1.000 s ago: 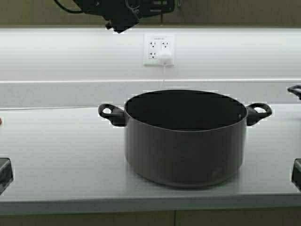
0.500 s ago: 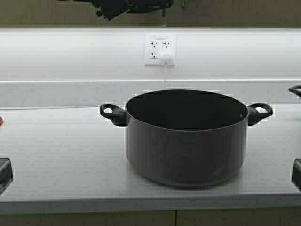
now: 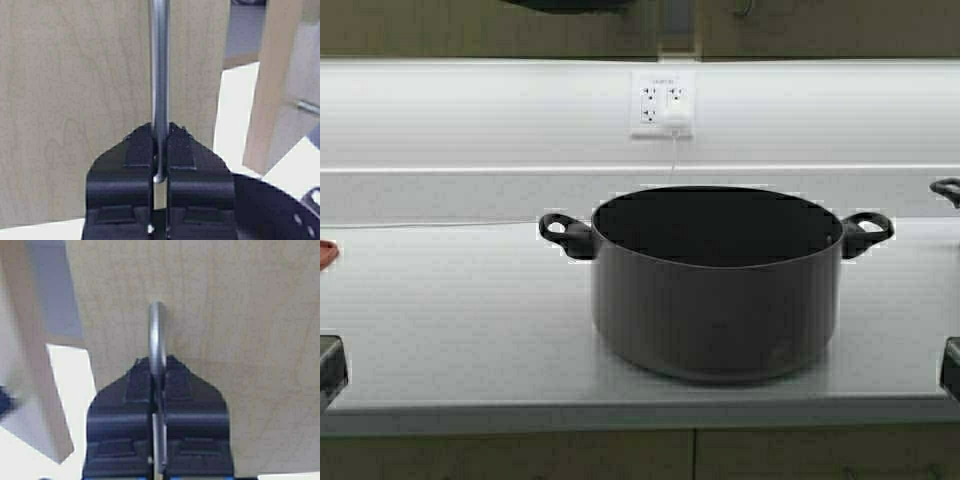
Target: Open the cabinet, put the pot inside, then close it
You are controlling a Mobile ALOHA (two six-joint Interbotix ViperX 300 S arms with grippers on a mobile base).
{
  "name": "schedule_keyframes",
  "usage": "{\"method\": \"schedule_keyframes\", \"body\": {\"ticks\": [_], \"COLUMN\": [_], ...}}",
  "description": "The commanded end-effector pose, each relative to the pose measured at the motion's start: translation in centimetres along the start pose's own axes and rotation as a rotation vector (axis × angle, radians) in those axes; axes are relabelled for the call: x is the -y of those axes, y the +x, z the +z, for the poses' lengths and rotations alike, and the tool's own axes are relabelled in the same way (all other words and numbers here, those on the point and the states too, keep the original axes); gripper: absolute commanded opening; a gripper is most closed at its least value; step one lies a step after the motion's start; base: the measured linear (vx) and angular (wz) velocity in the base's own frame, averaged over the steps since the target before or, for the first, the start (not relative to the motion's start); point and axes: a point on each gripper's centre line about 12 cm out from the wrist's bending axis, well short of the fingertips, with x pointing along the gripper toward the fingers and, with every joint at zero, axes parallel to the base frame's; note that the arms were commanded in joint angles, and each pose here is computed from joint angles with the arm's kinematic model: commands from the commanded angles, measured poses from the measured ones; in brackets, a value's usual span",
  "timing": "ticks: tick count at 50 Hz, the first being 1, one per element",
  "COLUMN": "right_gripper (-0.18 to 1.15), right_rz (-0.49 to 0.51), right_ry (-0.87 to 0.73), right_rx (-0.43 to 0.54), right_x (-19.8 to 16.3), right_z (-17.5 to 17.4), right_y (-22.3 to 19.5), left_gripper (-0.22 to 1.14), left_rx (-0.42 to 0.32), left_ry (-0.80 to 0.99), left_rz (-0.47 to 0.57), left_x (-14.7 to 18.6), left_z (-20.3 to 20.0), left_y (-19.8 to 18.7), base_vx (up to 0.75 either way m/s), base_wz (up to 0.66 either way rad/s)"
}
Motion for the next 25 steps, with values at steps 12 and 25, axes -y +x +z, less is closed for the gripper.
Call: {"method": "schedule_keyframes", "body": {"ticks": [12,25], "right_gripper": [0.05,0.05], "right_rz": [-0.049,-0.073], "right_ry": [-0.016,-0.041], "right_rx": [-0.018,-0.078], "right_x": [5.0,7.0], "right_z": [1.0,0.7], "right_y": [-5.3,-7.4], "left_gripper": [0.03,0.03], "left_rx": [0.009,-0.006], "left_ry": [-0.012,-0.024], "left_rz": [0.055,0.089], "left_x": [-5.4,-8.1], "left_z": [2.4,4.2], "left_y": [-5.2,-6.9], "base_vx": [-0.12,-0.13], "base_wz": [0.03,0.06]}}
